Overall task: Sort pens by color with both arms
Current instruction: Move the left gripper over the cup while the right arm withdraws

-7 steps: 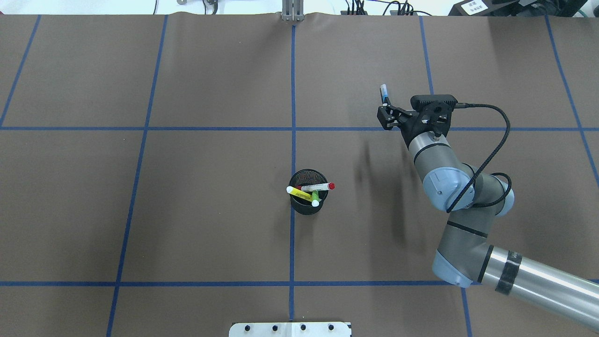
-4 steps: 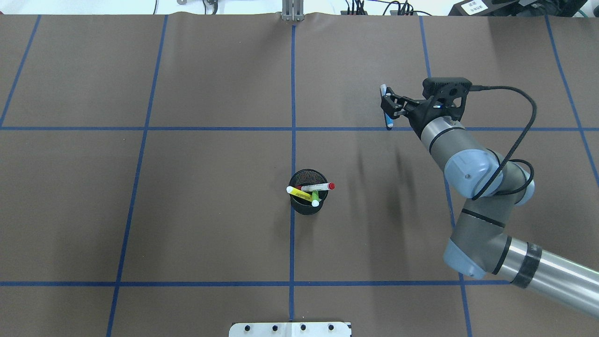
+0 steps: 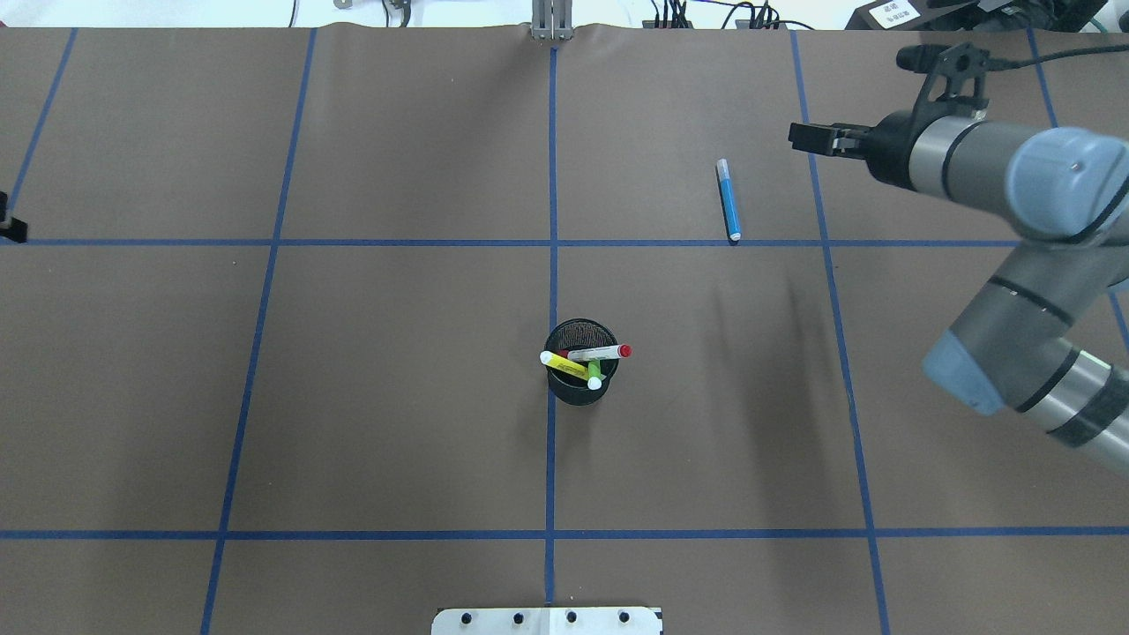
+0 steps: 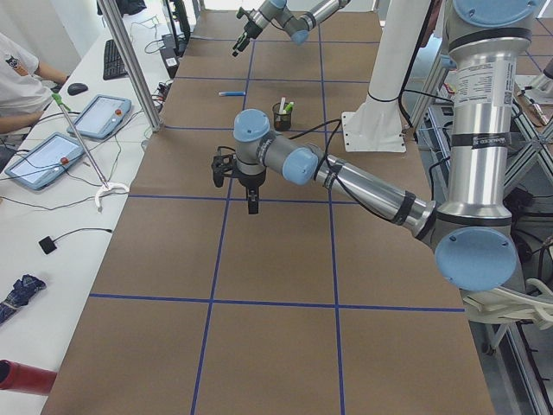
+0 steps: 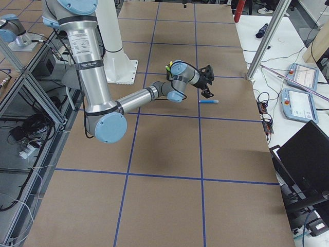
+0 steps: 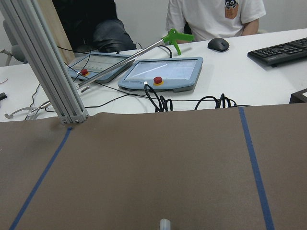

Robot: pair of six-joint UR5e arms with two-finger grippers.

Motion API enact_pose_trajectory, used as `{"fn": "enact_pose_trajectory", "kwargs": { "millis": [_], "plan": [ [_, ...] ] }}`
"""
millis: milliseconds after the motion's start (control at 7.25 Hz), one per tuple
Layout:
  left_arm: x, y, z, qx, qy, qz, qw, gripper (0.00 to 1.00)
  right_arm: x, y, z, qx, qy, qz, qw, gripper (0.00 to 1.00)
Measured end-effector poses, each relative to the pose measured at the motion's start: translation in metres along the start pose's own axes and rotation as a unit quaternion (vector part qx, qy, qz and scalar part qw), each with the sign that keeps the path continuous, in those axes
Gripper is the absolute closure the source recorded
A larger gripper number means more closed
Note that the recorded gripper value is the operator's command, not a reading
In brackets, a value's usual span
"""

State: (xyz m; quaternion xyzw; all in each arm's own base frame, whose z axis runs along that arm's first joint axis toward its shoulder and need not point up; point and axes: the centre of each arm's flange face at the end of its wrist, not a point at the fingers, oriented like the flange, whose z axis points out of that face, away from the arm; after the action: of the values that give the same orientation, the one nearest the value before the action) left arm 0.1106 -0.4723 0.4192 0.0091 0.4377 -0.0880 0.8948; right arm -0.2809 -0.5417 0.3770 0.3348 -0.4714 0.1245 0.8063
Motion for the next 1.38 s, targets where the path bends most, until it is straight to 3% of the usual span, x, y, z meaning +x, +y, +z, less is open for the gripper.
{"fn": "enact_pose_trajectory", "kwargs": {
  "millis": [276,551,827,1378],
  "plan": [
    [0.12,0.011,0.014,-0.017,0.035,-0.049,0.998,0.0,0.046,-0.034,-0.03,-0.076,-0.024,0.028,0.9965,0.01],
    [0.233,0.041,0.035,-0.016,0.028,-0.081,0.9962,0.0,0.08,-0.057,-0.056,-0.131,-0.037,0.044,0.9897,0.0],
    [0.337,0.08,0.048,-0.01,-0.004,-0.089,0.996,0.01,0.115,-0.063,-0.073,-0.158,-0.036,0.043,0.9857,0.01],
    [0.485,0.12,0.063,0.045,-0.01,-0.084,0.9954,0.02,0.162,-0.051,-0.083,-0.182,-0.012,0.016,0.983,0.0]
  ]
}}
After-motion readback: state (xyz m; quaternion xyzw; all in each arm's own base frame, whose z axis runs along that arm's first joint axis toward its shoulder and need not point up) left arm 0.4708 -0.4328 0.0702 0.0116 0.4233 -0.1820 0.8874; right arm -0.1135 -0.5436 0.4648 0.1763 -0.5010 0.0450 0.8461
